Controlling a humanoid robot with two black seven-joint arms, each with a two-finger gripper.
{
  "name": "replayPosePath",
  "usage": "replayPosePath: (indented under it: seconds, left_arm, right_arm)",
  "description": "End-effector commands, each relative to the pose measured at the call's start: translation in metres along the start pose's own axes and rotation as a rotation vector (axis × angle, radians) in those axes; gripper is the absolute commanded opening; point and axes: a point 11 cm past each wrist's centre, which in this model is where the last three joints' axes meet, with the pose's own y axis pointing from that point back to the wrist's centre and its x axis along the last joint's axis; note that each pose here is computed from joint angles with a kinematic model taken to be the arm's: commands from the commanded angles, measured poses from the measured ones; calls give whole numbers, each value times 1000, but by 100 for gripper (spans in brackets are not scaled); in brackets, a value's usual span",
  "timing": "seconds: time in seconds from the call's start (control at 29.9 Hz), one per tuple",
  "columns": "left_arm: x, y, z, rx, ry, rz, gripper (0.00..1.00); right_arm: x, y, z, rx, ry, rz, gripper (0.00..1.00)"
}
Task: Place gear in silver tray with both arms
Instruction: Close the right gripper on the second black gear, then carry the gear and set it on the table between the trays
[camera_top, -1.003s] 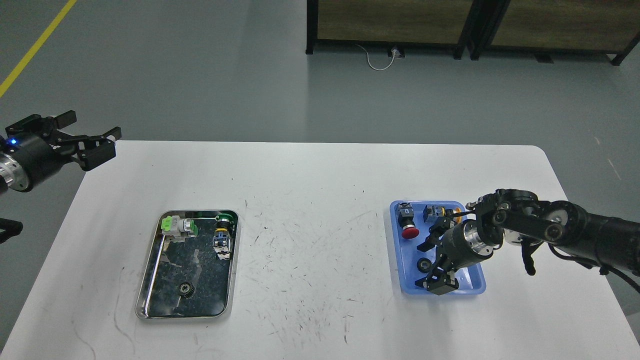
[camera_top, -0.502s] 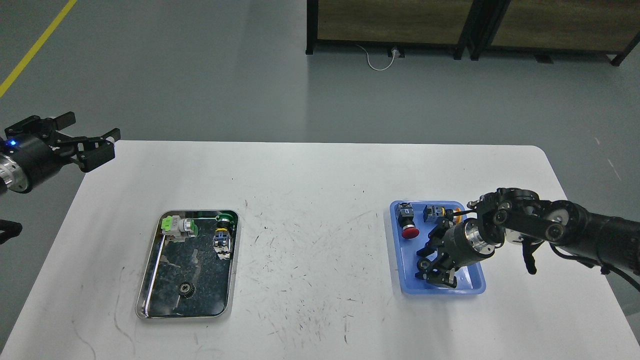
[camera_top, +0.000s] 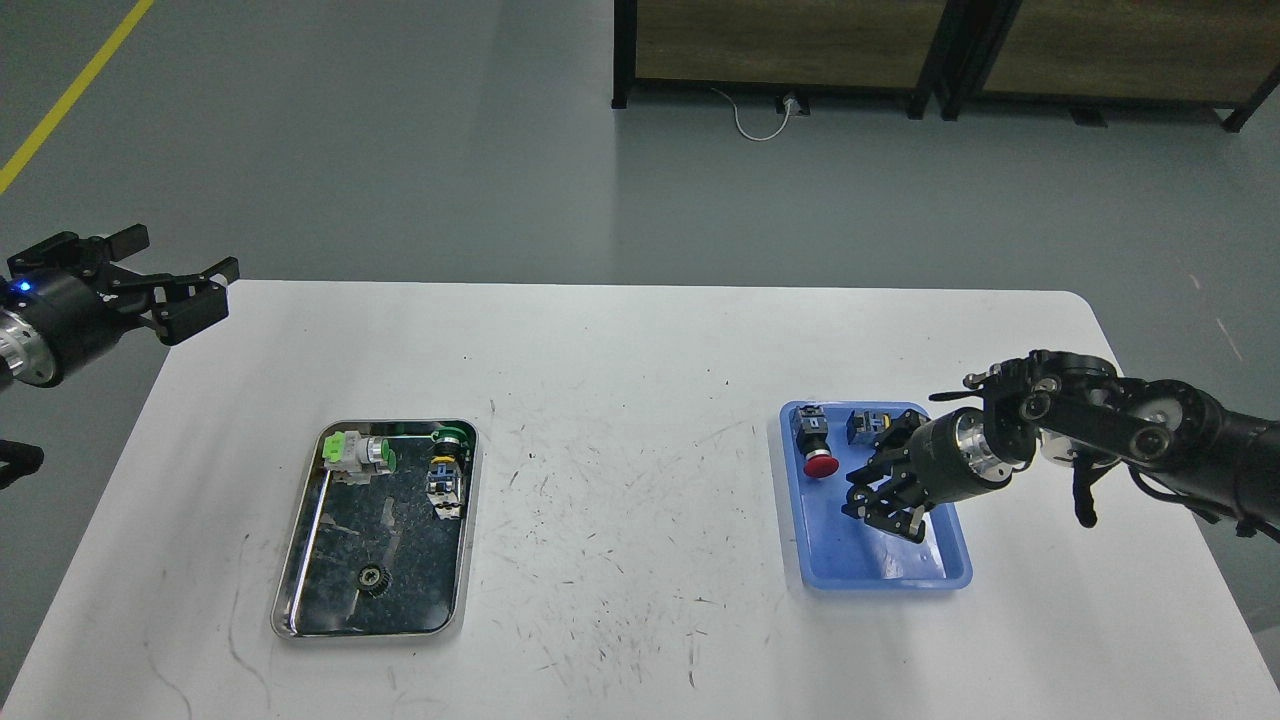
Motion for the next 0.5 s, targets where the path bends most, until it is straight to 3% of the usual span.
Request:
replayPosePath:
  seconds: [0.0,0.2,0.47]
  left_arm:
    - [-1,0,-1,1,1,-1,97]
    - [-1,0,0,0,-3,-2,97]
    - [-3,-1,-3,11,-11,-5,97]
  right_arm:
    - [10,14,-14,40,14,28,18]
    - [21,17,-67,91,119,40,18]
    - [-9,-20,-148,99,339,-52,19]
